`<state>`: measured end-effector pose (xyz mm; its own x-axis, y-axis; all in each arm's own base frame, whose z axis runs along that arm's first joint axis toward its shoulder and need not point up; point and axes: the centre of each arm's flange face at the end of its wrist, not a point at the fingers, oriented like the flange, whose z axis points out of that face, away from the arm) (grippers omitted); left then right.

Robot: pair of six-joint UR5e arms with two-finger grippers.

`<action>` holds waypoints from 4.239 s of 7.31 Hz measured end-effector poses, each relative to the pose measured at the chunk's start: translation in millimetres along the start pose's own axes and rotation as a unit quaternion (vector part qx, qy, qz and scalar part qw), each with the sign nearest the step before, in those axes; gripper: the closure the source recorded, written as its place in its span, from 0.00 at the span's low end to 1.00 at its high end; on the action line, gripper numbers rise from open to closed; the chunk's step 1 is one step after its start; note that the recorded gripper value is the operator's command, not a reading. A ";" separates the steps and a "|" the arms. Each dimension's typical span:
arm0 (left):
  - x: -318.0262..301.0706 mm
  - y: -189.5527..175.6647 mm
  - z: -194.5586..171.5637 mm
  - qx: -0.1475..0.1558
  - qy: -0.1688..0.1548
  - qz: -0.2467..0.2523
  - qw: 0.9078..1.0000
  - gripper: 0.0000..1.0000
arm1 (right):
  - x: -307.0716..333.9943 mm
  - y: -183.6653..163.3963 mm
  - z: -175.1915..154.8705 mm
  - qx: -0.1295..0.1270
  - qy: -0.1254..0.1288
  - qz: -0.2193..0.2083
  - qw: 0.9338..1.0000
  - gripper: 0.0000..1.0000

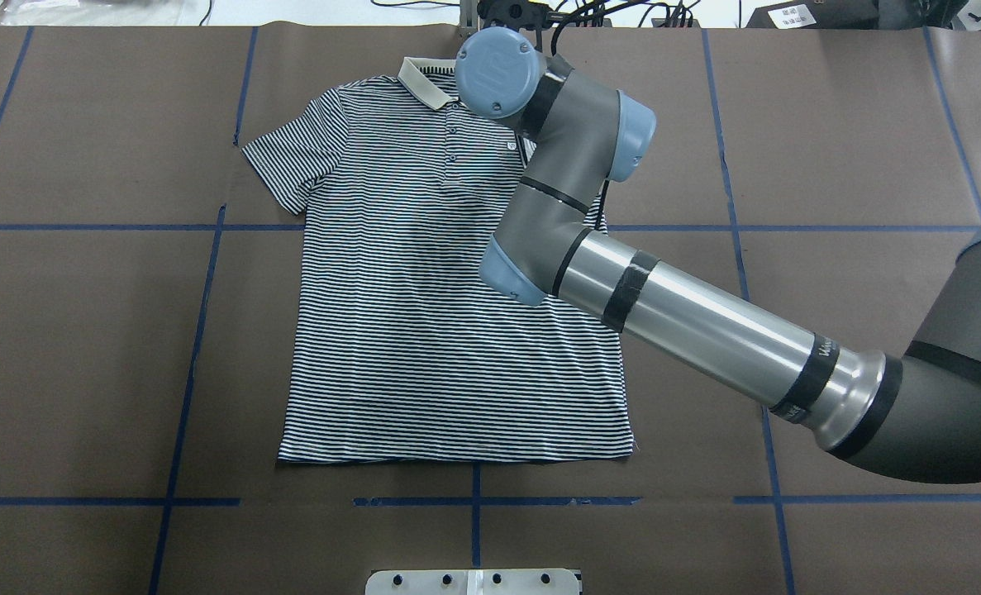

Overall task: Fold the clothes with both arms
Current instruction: 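Grasp the sleeve with the right gripper and fold it inward onto the shirt body, then raise the right gripper away while the left gripper moves toward the other sleeve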

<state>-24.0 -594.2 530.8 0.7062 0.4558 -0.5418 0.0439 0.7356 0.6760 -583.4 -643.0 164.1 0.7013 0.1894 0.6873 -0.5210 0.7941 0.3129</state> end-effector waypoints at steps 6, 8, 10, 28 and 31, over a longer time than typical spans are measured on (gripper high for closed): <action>2.1 -10.6 3.9 0.001 0.002 -0.005 1.000 0.00 | -8.0 -30.9 -7.6 -0.038 -0.014 -0.067 0.997 0.00; 42.3 -45.4 31.1 0.003 0.030 0.005 1.000 0.00 | 30.1 -94.3 -17.3 -0.094 -0.043 -0.118 0.988 0.00; 124.9 -77.7 86.8 -0.012 0.068 -0.017 0.997 0.00 | 120.7 -150.5 -26.9 -0.135 -0.079 -0.176 0.972 0.00; 303.3 -94.5 314.8 -0.016 -0.034 -0.223 0.974 0.42 | 331.1 -182.9 -25.6 -0.168 -0.120 -0.245 0.947 0.00; 304.0 -93.3 314.4 -0.015 -0.032 -0.223 0.974 1.00 | 331.8 -182.5 -25.3 -0.168 -0.120 -0.245 0.947 0.00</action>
<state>408.7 -681.8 460.1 0.6640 0.0561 -0.7456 0.3367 0.8679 0.3652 -243.3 -710.5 318.4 0.6671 -0.3544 0.6552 0.0508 0.8992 0.4346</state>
